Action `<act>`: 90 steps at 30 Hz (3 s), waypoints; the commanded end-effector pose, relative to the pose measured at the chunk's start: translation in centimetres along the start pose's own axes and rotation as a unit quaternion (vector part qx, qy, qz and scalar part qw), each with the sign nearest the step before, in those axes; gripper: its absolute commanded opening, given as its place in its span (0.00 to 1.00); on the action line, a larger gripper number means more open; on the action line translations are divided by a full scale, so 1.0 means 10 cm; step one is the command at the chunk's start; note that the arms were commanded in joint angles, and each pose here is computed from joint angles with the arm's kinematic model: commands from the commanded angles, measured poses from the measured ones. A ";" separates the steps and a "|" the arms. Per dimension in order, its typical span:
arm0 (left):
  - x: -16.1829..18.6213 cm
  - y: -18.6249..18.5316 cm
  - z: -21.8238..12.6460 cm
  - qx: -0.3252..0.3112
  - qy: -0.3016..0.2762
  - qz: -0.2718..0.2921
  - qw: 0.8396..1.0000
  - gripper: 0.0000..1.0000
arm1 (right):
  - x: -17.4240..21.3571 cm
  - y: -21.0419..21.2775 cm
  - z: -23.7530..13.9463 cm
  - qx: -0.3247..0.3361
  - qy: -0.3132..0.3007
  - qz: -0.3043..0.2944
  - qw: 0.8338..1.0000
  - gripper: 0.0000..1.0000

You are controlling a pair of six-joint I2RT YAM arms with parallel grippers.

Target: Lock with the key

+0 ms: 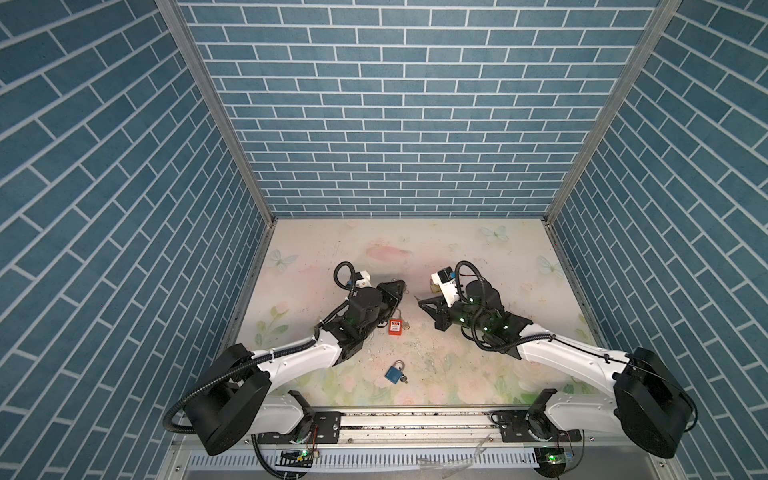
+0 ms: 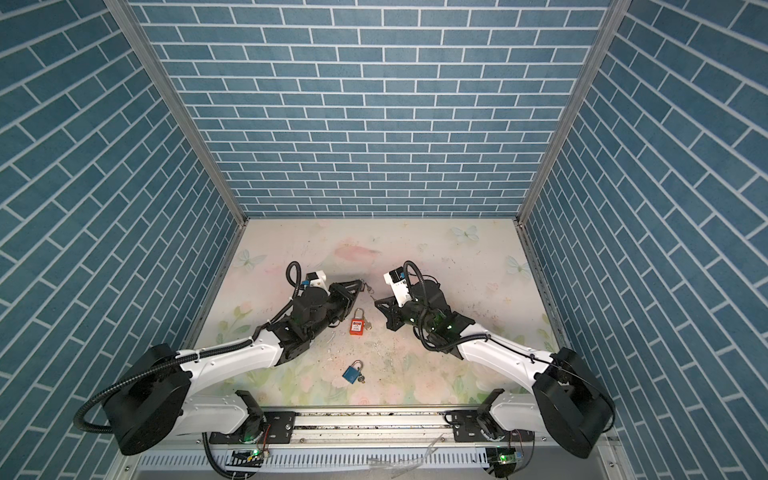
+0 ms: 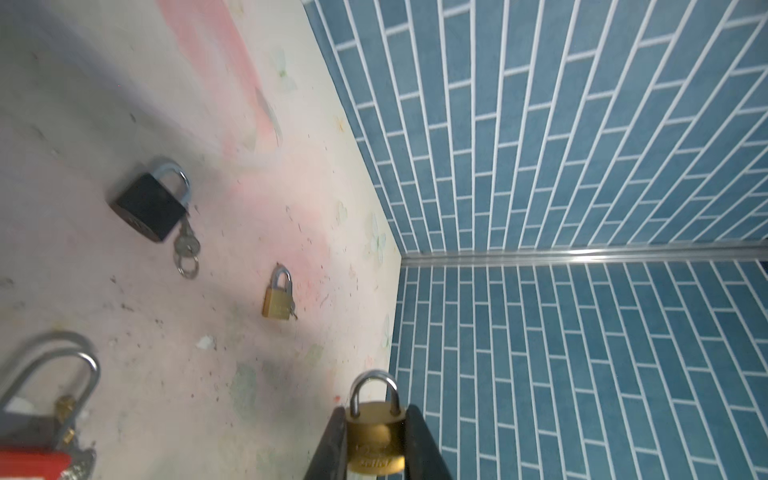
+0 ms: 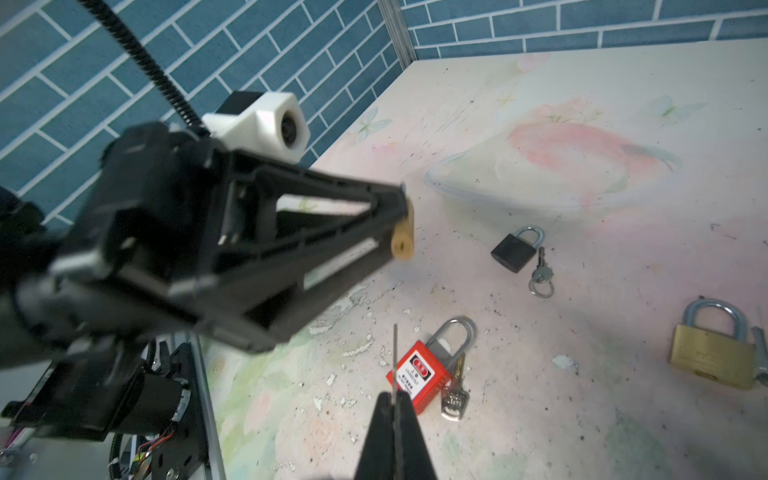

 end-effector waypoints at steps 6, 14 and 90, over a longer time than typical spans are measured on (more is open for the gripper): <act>-0.27 -0.09 -0.04 -0.008 -0.040 0.059 0.997 0.00 | 0.10 -0.02 -0.33 0.037 -0.030 0.024 0.999 0.00; 0.23 -0.29 0.20 -0.119 0.108 0.329 0.931 0.00 | 0.20 -0.32 -0.70 0.163 -0.053 0.094 0.981 0.00; -0.45 -0.25 -0.16 -0.150 0.000 0.473 0.868 0.54 | 0.66 -1.17 -0.53 0.148 0.084 0.267 0.949 0.00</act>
Point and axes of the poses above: each gripper's point midway between its finger pads, its own z axis out along the fingers, its own y axis along the line the jaws close on, x = y × z, the point moved 8 cm from there along -z, back along the fingers, and after that the axes turned 13 degrees about z, right-handed, at the moved point
